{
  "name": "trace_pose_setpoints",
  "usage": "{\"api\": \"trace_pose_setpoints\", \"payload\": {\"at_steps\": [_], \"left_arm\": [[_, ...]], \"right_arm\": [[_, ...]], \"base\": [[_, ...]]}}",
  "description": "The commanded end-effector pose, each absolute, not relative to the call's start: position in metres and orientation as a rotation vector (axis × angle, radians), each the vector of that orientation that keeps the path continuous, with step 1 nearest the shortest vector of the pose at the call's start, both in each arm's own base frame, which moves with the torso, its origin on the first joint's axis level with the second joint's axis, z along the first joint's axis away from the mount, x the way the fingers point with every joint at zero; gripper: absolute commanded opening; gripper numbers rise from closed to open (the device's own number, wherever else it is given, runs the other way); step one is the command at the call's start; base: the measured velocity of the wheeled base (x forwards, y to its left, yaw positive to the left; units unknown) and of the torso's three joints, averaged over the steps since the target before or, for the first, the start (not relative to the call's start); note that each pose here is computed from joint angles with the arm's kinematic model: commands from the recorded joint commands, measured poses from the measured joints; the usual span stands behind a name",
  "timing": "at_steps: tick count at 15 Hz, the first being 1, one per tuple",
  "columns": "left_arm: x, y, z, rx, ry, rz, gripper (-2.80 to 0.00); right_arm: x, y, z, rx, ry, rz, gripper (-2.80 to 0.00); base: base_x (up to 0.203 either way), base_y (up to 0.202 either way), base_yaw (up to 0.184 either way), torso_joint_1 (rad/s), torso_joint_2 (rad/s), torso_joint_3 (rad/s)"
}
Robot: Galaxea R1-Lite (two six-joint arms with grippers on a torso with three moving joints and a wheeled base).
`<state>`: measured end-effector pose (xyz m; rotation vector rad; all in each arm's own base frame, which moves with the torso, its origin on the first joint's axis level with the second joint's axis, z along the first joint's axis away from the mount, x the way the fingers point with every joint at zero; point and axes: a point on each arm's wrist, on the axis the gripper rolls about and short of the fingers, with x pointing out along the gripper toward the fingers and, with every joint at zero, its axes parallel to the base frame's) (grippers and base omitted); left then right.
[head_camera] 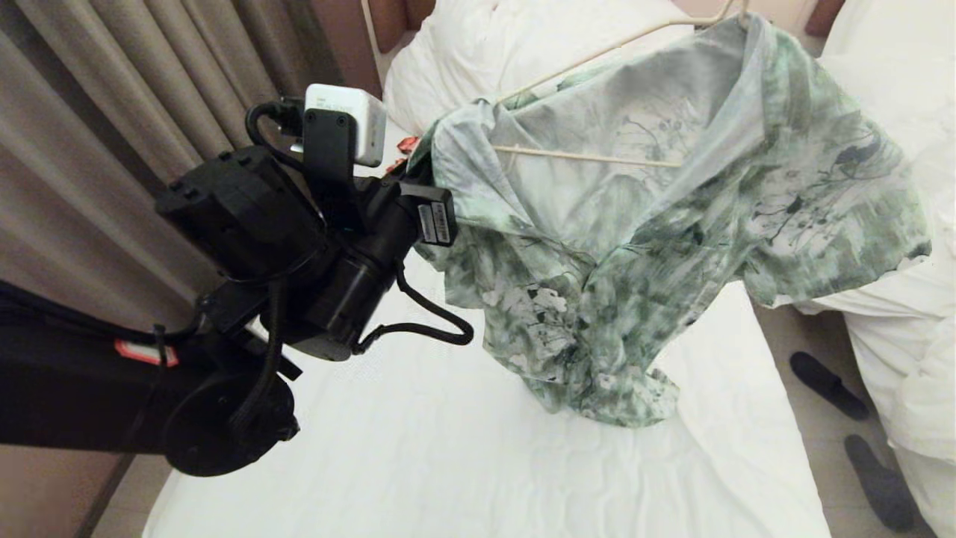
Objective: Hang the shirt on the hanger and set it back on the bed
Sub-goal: Take the clothes hanger out of the clothes
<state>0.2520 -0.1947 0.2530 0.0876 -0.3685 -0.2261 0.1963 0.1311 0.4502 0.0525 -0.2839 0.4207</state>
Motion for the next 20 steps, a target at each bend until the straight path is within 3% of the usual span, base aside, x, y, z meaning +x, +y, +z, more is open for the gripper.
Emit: {"api": "trace_pose_setpoints", "payload": {"at_steps": [1,13,20], "left_arm": [[0.257,-0.191,0.242,0.102,-0.354,-0.217,-2.8],[0.235,-0.239,0.176,0.142,-0.269,-0.372,-2.8],[0.218,-0.263,0.167,0.162,-0.257,-0.436,-2.8]], "right_arm": [[0.196,0.131,0.45,0.051,-0.283,0.421,-2.8],[0.2,0.132,0.449,0.056,-0.28,0.414,-2.8],[0.202,0.133,0.447,0.054,-0.273,0.413,-2.8]], "base": [[0.0,0.0,0.0,0.0,0.0,0.0],[0.0,0.0,0.0,0.0,0.0,0.0],[0.0,0.0,0.0,0.0,0.0,0.0]]}}
